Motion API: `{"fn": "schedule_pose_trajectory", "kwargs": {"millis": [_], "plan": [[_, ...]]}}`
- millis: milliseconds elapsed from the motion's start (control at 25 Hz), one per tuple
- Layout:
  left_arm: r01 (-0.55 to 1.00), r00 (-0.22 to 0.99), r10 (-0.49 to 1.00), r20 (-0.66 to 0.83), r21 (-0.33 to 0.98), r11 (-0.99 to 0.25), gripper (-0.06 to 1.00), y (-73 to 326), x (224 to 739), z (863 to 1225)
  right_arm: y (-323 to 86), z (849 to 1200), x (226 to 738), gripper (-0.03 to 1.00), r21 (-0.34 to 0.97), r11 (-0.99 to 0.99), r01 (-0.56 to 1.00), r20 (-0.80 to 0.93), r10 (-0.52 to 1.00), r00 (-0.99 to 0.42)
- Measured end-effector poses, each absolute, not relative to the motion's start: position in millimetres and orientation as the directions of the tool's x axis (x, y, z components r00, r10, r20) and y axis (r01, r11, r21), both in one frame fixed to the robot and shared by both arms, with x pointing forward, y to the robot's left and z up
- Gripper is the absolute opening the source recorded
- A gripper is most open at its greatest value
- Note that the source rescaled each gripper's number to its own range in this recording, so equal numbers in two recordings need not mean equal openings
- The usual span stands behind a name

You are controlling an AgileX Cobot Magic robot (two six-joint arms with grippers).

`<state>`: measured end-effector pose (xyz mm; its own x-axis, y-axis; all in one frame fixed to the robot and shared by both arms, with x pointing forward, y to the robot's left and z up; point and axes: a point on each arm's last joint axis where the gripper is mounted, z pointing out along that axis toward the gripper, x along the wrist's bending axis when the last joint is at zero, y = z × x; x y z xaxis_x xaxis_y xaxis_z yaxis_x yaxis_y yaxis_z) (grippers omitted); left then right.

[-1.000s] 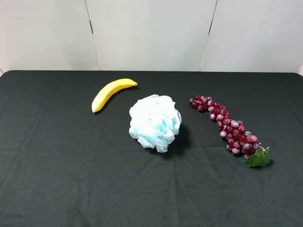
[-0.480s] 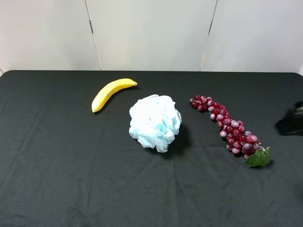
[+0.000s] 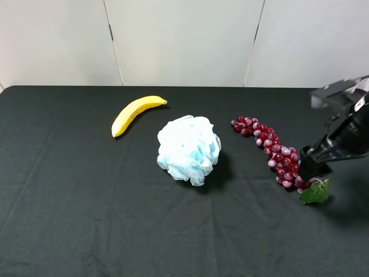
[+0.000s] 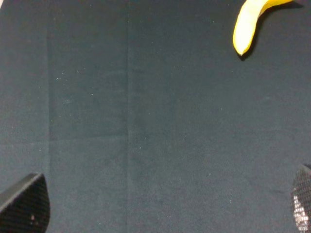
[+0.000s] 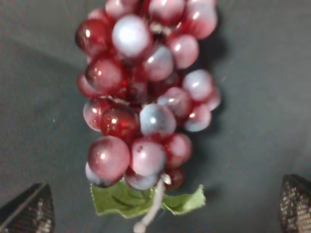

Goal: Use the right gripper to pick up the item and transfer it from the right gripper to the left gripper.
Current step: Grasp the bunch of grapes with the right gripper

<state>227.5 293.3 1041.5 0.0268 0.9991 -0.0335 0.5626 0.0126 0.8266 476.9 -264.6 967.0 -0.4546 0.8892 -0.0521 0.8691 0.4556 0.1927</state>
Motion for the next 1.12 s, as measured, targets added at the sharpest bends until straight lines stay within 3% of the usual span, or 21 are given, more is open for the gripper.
{"fn": "schedule_pose_trajectory", "kwargs": {"millis": [880, 960, 1040, 1120], "plan": [[0.563, 0.027, 0.999, -0.034, 0.827, 0.013, 0.99, 293.3, 227.5, 1041.5, -259.4, 908.1, 501.6, 0.99, 0.134, 0.466, 0.875, -0.011, 0.883, -0.469], [0.563, 0.027, 0.999, -0.034, 0.827, 0.013, 0.99, 293.3, 227.5, 1041.5, -259.4, 908.1, 501.6, 0.82, 0.134, 0.466, 0.875, -0.011, 0.883, -0.469], [0.563, 0.027, 0.999, -0.034, 0.827, 0.013, 0.99, 293.3, 227.5, 1041.5, -259.4, 908.0, 500.9, 0.5, 0.128, 0.466, 0.876, -0.008, 0.883, -0.469], [0.563, 0.027, 0.999, -0.034, 0.827, 0.013, 0.99, 293.3, 227.5, 1041.5, -259.5, 908.2, 501.2, 0.03, 0.128, 0.466, 0.876, -0.009, 0.883, -0.469]]}}
